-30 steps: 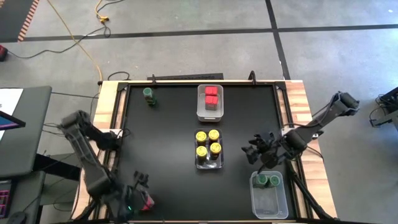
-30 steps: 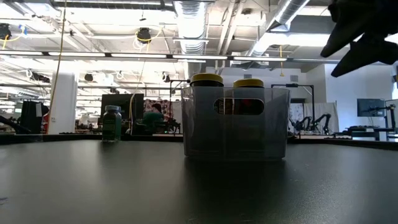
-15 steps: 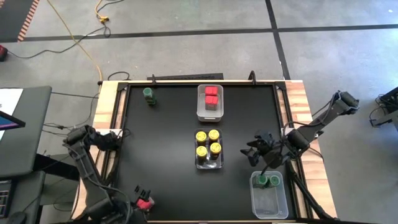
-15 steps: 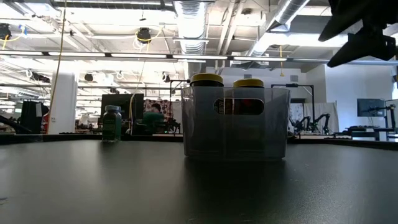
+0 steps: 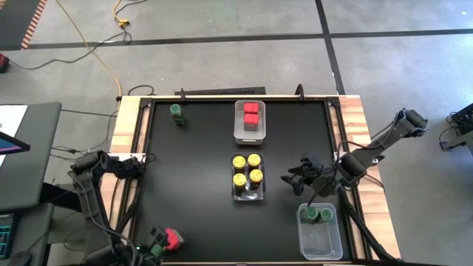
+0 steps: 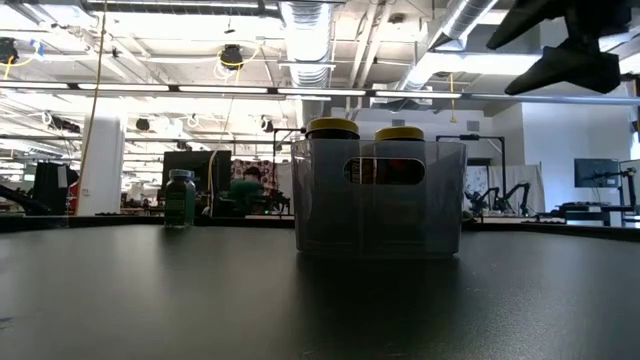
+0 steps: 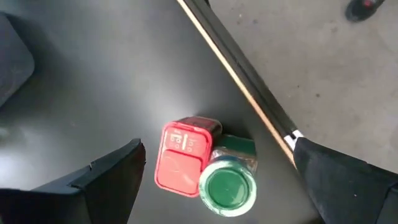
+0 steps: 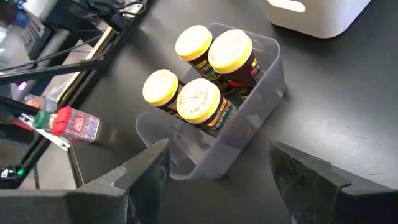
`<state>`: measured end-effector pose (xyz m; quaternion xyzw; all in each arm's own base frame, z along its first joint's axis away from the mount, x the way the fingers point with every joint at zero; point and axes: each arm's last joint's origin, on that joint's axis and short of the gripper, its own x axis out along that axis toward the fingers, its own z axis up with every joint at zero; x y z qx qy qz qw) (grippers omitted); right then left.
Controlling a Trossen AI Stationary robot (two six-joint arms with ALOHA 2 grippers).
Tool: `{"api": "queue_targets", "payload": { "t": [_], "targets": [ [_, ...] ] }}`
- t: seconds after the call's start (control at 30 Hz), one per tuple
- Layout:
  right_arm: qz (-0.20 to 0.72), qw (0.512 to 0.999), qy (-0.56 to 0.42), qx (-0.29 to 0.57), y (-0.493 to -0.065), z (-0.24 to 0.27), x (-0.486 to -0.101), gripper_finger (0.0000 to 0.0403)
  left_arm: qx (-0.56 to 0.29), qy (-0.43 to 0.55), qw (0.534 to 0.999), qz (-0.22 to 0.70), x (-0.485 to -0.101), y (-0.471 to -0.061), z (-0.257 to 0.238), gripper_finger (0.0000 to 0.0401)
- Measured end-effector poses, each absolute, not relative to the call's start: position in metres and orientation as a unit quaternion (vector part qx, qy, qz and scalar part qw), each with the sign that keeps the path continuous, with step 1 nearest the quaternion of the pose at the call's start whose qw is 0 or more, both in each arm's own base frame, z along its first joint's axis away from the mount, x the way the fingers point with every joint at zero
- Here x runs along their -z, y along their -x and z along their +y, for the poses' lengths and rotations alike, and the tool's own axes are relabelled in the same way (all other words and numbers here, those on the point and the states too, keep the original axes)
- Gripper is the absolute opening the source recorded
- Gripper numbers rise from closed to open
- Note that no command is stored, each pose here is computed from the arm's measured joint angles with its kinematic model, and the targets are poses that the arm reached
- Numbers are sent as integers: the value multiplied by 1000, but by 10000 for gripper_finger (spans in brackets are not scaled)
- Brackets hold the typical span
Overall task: Sort spices by type
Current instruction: Put the bottom green seasoning bottle into the transparent bin
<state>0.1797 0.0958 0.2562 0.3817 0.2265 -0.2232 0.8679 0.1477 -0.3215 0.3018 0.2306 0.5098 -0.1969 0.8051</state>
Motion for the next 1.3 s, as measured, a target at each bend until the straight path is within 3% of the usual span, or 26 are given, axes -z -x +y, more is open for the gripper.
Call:
{"api": "queue_targets", "payload": {
  "t": [0.5,1.3],
  "targets": [
    [206,864,-406,213,-185,98,-259,295,191,-246,791,527,-260,-127,-325,391],
    [192,860,-426,205,-187,100,-262,295,199,-254,771,549,-231,-121,-321,391]
  ]
}}
